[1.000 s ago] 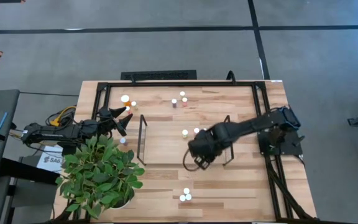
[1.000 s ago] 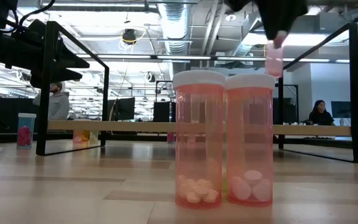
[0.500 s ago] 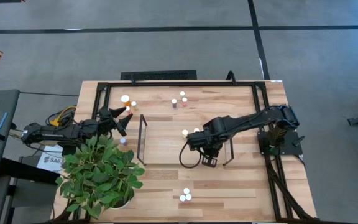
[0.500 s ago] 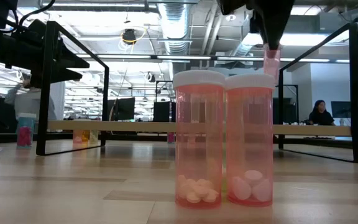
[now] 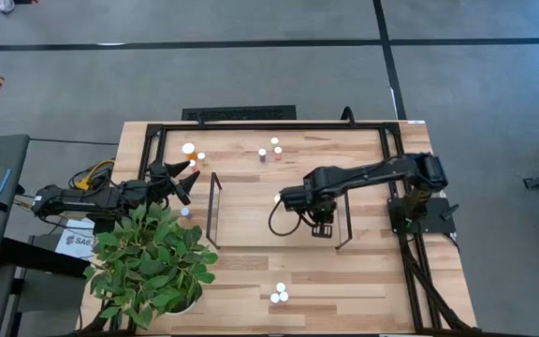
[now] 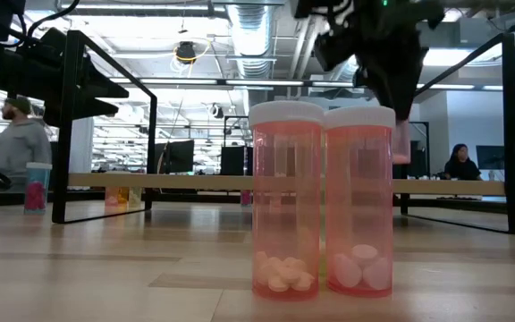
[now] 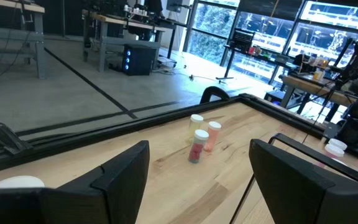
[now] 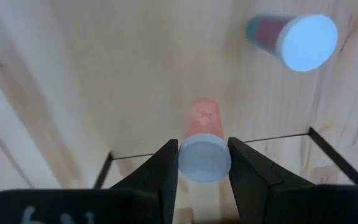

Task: Pick and place medicine bottles onto shelf by color
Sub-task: Put the red pill bottle on the shelf, then put the orange pill bottle on the shelf

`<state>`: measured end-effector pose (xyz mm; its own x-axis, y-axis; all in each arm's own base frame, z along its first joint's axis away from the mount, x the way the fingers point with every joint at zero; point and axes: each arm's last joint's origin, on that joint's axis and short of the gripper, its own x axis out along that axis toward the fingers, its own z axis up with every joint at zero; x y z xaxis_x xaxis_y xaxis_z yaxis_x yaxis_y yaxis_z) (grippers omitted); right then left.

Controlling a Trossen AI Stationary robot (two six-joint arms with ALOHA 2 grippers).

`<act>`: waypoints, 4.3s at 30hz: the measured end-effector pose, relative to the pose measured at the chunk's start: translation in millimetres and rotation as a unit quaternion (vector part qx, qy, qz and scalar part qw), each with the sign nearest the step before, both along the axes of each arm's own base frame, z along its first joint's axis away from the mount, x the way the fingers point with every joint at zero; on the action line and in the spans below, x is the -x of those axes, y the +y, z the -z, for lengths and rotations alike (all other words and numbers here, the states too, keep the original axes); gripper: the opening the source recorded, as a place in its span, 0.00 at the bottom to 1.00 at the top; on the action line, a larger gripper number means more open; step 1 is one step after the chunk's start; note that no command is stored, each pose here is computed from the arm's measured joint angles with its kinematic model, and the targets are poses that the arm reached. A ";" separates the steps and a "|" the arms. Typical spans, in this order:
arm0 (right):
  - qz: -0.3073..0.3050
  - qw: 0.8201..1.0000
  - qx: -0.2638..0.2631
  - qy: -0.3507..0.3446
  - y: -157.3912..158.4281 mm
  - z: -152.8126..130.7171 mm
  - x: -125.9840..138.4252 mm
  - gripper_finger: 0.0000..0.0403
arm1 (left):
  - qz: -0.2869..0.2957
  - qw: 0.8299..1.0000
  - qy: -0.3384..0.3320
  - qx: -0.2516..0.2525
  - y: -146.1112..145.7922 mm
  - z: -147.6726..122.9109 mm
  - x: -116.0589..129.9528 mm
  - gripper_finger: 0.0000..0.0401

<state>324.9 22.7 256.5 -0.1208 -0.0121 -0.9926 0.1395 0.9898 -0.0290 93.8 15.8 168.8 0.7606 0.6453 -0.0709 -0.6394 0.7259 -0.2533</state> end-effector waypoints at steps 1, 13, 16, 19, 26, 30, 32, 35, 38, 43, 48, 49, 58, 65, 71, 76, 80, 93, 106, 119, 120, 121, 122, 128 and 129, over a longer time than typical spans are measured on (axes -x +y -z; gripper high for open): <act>0.001 1.000 0.000 0.003 -3.1 3.4 0.6 0.34 | 0.000 1.000 0.000 0.000 0.0 -0.1 0.0 0.66; 0.006 1.000 -0.028 0.009 -25.0 22.2 8.9 0.34 | 0.000 1.000 0.000 0.000 0.0 -0.1 0.0 0.66; 0.003 1.000 -0.025 -0.005 -28.4 19.6 8.2 0.34 | 0.000 1.000 0.000 0.000 0.0 0.0 0.0 0.66; 0.003 1.000 -0.021 -0.015 -34.0 17.3 8.3 0.34 | 0.000 1.000 0.000 0.000 0.0 -0.1 0.0 0.66; 0.006 0.999 -0.019 -0.030 -48.2 17.3 6.5 0.34 | 0.000 1.000 0.000 0.000 0.0 -0.1 0.0 0.66; 0.003 0.999 -0.019 -0.039 -51.0 17.5 5.0 0.34 | 0.000 1.000 0.000 0.000 0.0 -0.1 0.0 0.66; 0.000 0.999 -0.019 -0.040 -52.7 17.5 5.0 0.34 | 0.000 1.000 0.000 0.000 0.0 0.0 0.0 0.66; -0.001 0.999 -0.020 -0.040 -52.9 17.5 5.0 0.34 | 0.000 1.000 0.000 0.000 0.0 -0.1 0.0 0.66; -0.002 0.999 -0.020 -0.041 -52.9 17.5 4.8 0.34 | 0.000 1.000 0.000 0.000 0.0 0.0 0.0 0.66; -0.004 0.999 -0.021 -0.040 -54.2 17.5 5.0 0.34 | 0.000 1.000 0.000 0.000 0.0 0.0 0.0 0.66; -0.007 0.999 -0.022 -0.044 -54.2 17.6 4.4 0.35 | 0.000 1.000 0.000 0.000 0.0 -0.1 0.0 0.66; -0.007 0.999 -0.023 -0.044 -54.1 17.6 4.4 0.35 | 0.000 1.000 0.000 0.000 0.0 -0.1 0.0 0.66; -0.007 0.998 -0.032 -0.047 -53.5 17.6 3.9 0.40 | 0.000 1.000 0.000 0.000 0.0 0.0 0.0 0.66; -0.008 0.998 -0.033 -0.051 -52.8 17.6 3.2 0.43 | 0.000 1.000 0.000 0.000 0.0 -0.1 0.0 0.66; -0.007 0.998 -0.033 -0.050 -52.8 17.7 3.2 0.46 | 0.000 1.000 0.000 0.000 0.0 -0.1 0.0 0.66; -0.004 0.998 -0.034 -0.044 -52.7 17.6 4.3 0.50 | 0.000 1.000 0.000 0.000 0.0 -0.1 0.0 0.66; -0.001 0.999 -0.034 -0.036 -52.5 17.6 5.9 0.53 | 0.000 1.000 0.000 0.000 0.0 -0.1 0.0 0.66; 0.004 0.999 -0.017 -0.031 -51.9 -4.5 4.8 0.56 | 0.000 1.000 0.000 0.000 0.0 -0.1 0.0 0.66; 0.150 0.985 0.005 -0.087 -71.5 -63.0 2.1 0.55 | 0.000 1.000 0.000 0.000 0.0 0.0 0.0 0.66; 0.335 0.935 0.008 -0.114 -91.7 -82.5 4.6 0.54 | 0.000 1.000 0.000 0.000 0.0 -0.1 0.0 0.66; 0.350 0.929 0.008 -0.116 -92.0 -81.8 3.3 0.54 | 0.000 1.000 0.000 0.000 0.0 0.0 0.0 0.66; 0.365 0.924 0.007 -0.117 -92.3 -81.1 2.1 0.54 | 0.000 1.000 0.000 0.000 0.0 0.0 0.0 0.66; 0.377 0.918 0.007 -0.122 -92.6 -80.8 0.8 0.54 | 0.000 1.000 0.000 0.000 0.0 0.0 0.0 0.66; 0.433 0.884 0.004 -0.175 -94.3 -83.1 -9.0 0.54 | 0.000 1.000 0.000 0.000 0.0 0.0 0.0 0.66; 0.445 0.876 0.010 -0.184 -95.1 -83.5 -10.3 0.54 | 0.000 1.000 0.000 0.000 0.0 -0.1 0.0 0.66</act>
<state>335.2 -72.4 340.0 0.2362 -0.0938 -0.9672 0.8601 0.4834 0.1631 93.8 15.8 168.9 0.7610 0.6449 -0.0707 -0.6391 0.7262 -0.2534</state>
